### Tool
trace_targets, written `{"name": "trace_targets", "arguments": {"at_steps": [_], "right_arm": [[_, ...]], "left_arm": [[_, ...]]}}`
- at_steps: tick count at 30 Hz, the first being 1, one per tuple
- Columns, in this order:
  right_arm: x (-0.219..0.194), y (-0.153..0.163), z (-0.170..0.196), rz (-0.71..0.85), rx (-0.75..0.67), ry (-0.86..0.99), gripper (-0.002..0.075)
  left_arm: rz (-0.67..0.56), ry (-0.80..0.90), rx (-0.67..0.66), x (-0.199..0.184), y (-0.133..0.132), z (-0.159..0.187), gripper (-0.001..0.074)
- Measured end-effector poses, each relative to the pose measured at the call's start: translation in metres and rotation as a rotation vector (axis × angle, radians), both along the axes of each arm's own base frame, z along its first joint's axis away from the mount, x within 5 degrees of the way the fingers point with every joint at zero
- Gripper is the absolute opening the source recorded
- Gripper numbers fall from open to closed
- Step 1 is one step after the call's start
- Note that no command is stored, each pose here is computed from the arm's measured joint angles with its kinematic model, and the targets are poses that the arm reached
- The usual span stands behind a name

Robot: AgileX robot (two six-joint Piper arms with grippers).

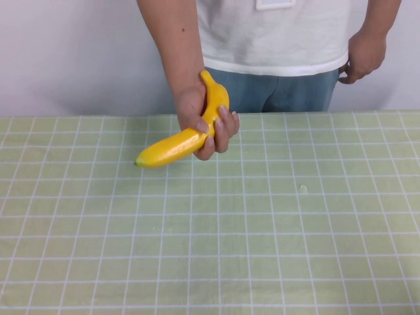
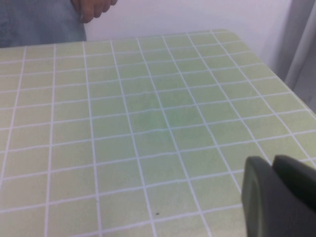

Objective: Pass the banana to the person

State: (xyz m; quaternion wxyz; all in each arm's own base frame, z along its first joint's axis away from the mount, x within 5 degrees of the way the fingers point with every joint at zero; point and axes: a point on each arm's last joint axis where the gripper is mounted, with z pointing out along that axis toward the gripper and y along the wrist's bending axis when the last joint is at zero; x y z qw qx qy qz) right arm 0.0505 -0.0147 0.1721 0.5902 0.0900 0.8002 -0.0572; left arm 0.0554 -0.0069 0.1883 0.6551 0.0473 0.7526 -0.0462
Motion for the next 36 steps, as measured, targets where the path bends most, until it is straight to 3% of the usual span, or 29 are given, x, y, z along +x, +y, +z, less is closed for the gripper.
{"name": "trace_targets", "arguments": {"at_steps": [5,36], "right_arm": [[0.0,0.0,0.0,0.0,0.0,0.0,-0.0011],[0.0,0.0,0.0,0.0,0.0,0.0,-0.0011]], "left_arm": [[0.018,0.146,-0.018,-0.002,0.001,-0.015,-0.0003],[0.018,0.149,-0.016,-0.003,0.001,-0.015,-0.0003]]}}
